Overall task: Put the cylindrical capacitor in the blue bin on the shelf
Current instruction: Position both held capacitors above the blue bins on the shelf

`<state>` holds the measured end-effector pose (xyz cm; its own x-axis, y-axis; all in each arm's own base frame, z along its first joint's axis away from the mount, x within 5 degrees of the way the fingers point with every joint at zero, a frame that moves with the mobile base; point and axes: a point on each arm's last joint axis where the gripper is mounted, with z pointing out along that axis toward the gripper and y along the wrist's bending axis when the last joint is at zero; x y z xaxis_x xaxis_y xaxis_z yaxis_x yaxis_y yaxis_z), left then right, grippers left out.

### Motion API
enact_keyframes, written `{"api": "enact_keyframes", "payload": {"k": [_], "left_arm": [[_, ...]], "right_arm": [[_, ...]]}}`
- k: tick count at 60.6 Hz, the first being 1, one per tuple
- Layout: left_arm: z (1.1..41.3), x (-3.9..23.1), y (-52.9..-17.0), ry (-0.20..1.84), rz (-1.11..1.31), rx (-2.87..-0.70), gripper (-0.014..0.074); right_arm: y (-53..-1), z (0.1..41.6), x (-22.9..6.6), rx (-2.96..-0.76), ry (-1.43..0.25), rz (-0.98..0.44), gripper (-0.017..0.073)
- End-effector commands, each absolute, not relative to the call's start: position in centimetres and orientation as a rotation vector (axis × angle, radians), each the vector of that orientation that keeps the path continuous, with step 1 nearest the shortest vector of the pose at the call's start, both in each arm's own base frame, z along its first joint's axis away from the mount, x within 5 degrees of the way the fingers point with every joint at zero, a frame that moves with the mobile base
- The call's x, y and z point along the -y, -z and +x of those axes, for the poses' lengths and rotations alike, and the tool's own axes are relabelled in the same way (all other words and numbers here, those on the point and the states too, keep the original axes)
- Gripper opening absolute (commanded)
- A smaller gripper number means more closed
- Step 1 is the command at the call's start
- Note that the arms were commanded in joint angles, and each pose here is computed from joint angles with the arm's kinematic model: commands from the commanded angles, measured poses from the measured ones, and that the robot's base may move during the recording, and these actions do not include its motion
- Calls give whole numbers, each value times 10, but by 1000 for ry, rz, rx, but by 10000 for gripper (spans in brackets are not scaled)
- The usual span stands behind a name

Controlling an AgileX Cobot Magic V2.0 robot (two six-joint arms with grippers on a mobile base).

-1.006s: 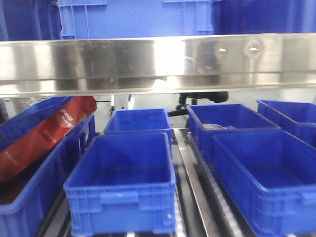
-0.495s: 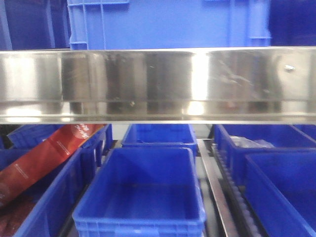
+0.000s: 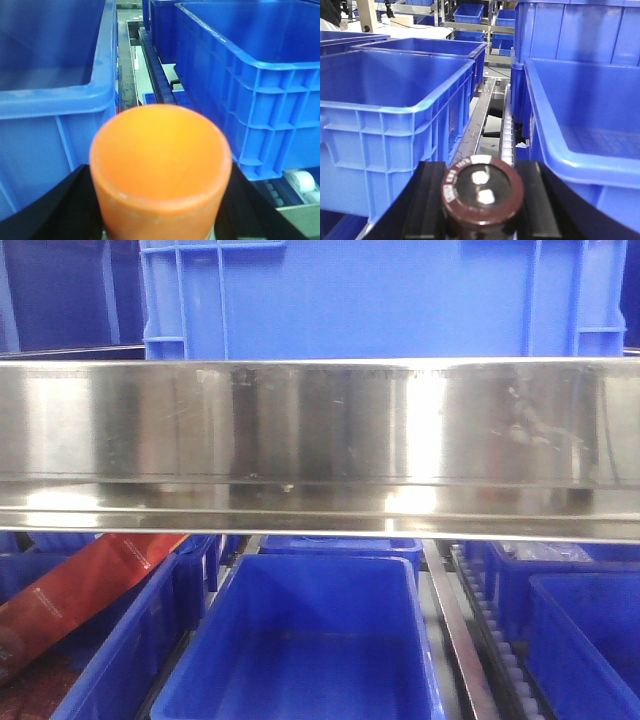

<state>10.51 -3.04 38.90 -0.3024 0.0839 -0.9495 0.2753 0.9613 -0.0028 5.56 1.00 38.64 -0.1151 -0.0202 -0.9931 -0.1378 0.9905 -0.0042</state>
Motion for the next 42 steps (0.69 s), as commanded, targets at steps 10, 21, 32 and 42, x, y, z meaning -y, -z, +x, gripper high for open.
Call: {"api": "enact_keyframes", "payload": {"k": [10, 21, 32, 42], "left_arm": [[105, 31, -392, 205, 264, -1844, -111], [105, 31, -392, 205, 264, -1844, -111], [105, 31, -392, 205, 264, -1844, -111], [105, 31, -392, 205, 264, -1844, -111]], "right_arm": [[-388, 55, -10, -1659, -94, -119, -130], [-388, 55, -10, -1659, -94, -119, -130], [-388, 55, -10, -1659, -94, -119, -130], [-388, 55, -10, -1659, -94, -119, -130]]}}
